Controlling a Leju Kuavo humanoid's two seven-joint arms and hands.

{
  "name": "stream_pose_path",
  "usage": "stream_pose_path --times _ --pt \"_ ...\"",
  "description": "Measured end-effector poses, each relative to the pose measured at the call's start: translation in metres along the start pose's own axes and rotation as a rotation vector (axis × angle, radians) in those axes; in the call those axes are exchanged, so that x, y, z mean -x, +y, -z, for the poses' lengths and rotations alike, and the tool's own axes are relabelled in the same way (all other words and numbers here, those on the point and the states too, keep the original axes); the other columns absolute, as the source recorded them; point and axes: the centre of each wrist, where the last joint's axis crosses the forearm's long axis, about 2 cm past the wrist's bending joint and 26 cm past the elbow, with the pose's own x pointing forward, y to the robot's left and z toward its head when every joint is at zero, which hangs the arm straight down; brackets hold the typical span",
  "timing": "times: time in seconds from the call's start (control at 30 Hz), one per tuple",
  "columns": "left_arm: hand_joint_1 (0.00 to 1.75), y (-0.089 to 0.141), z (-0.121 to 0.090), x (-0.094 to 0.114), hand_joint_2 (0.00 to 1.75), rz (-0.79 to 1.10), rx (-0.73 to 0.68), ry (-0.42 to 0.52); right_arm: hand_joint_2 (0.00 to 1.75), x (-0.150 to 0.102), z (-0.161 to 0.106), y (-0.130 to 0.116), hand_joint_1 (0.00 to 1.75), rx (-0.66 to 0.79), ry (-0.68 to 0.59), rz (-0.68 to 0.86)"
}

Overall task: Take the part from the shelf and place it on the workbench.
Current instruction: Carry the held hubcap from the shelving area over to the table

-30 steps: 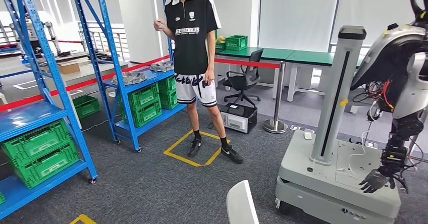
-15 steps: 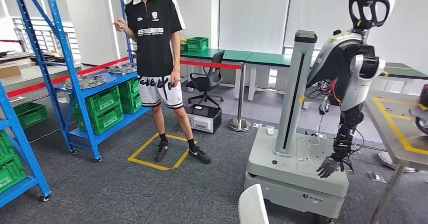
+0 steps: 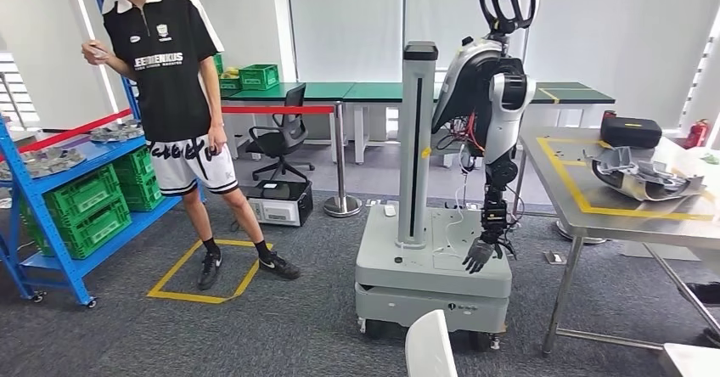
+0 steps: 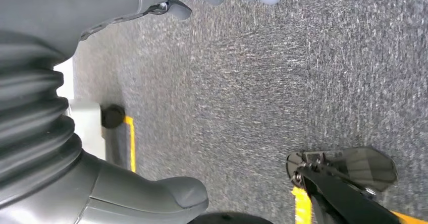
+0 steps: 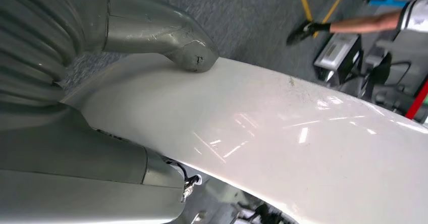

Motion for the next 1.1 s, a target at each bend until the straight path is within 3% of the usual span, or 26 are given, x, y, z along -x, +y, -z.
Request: stream_pose_path --times 0.63,0.77,0.87,1.1 --pt "0.00 -0.001 0.000 -0.003 1.75 0.052 0.019 -0.005 1.75 -0.001 -0.006 0.004 1.75 0.015 0.026 -0.007" --pt "0.00 0.001 0.000 -0.006 1.75 0.051 0.014 -0.013 1.75 -0.003 -0.003 0.002 1.75 0.005 -0.020 -0.029" --pt "0.00 0.003 0.000 -0.007 1.75 0.047 0.010 -0.026 1.75 -0.010 0.017 -0.005 1.75 -0.020 -0.106 -0.077" --pt "0.00 0.007 0.001 -0.016 1.75 0.066 0.012 -0.053 1.75 -0.046 0.111 -0.054 1.75 -0.019 -0.226 -0.187"
